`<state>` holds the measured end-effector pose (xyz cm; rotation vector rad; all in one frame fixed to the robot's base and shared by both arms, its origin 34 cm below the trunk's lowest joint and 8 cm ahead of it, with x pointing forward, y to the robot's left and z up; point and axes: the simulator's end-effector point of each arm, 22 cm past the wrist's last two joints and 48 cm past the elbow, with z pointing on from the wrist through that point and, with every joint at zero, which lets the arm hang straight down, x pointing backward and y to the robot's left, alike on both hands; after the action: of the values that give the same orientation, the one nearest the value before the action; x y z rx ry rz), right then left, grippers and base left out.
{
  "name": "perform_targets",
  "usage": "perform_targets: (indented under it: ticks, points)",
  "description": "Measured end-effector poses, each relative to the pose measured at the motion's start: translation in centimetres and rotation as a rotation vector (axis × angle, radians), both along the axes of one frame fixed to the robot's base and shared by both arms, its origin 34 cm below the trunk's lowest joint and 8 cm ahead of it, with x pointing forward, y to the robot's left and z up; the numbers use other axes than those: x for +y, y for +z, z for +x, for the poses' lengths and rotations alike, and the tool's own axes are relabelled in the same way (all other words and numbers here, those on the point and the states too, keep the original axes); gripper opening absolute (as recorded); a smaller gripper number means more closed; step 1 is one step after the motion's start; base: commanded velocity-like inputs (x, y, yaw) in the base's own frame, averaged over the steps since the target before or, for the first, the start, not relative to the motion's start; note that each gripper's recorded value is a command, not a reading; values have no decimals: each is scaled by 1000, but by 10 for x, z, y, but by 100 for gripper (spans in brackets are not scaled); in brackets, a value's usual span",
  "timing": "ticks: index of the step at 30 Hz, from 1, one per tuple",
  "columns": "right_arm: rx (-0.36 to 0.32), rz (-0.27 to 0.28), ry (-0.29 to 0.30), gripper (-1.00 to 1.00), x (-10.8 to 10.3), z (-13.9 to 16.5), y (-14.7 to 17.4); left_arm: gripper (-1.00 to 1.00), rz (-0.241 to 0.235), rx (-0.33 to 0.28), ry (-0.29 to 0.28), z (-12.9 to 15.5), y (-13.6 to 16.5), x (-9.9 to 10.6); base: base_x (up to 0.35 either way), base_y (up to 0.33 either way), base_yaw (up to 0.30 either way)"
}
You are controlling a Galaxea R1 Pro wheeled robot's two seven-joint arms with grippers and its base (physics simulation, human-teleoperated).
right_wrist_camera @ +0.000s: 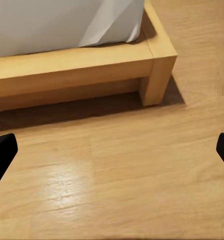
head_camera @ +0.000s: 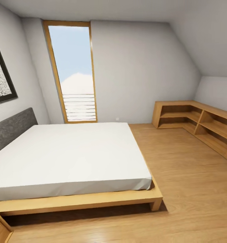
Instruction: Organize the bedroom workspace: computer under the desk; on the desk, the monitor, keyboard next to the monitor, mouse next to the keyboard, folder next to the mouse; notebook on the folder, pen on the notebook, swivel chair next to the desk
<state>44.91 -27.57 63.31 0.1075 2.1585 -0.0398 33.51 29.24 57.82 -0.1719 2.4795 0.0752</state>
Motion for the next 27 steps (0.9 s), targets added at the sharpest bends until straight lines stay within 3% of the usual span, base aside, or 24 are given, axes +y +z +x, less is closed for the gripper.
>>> perform_targets:
  ticks: [27]
  points:
    - [-7, -1, 0, 100, -1, 2, 3, 100, 0, -10, 0, 3, 2, 0, 0, 0, -298]
